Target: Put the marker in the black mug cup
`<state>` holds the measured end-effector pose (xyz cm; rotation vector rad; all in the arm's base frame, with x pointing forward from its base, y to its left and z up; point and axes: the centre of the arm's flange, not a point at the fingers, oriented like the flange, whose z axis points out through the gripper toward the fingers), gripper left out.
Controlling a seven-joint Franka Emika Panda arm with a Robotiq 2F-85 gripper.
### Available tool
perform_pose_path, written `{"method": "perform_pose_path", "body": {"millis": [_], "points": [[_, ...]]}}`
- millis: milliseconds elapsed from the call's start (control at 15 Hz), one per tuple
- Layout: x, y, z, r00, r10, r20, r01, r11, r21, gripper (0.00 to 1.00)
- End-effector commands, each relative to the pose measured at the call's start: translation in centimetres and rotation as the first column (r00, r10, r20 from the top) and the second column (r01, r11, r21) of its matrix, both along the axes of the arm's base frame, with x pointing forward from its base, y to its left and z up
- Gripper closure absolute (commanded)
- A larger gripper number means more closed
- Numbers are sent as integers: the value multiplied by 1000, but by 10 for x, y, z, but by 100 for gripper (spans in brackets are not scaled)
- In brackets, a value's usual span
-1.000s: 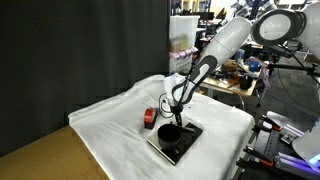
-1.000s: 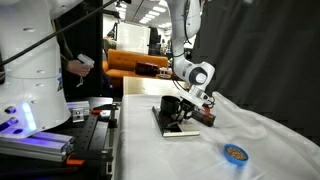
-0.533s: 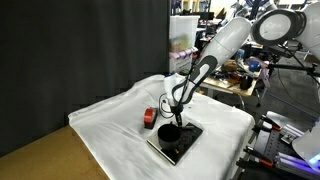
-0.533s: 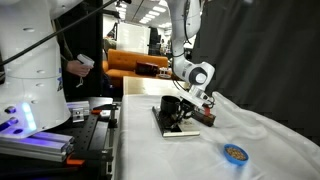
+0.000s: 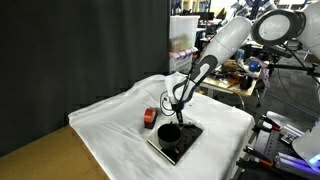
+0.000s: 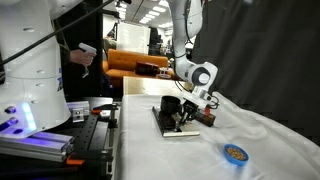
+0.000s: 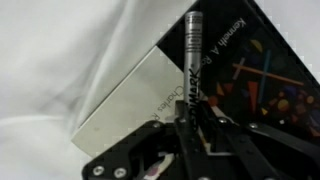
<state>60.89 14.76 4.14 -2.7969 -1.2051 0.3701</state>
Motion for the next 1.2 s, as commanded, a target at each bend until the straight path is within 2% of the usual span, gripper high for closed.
{"method": "perform_pose_path", "body": {"millis": [0, 733, 1133], "points": [[9, -17, 12, 1000, 7, 23, -6, 998, -57, 96], [28, -49, 28, 997, 37, 64, -27, 988, -149, 96], [43, -58, 41, 994, 50, 96, -33, 984, -173, 96]]}}
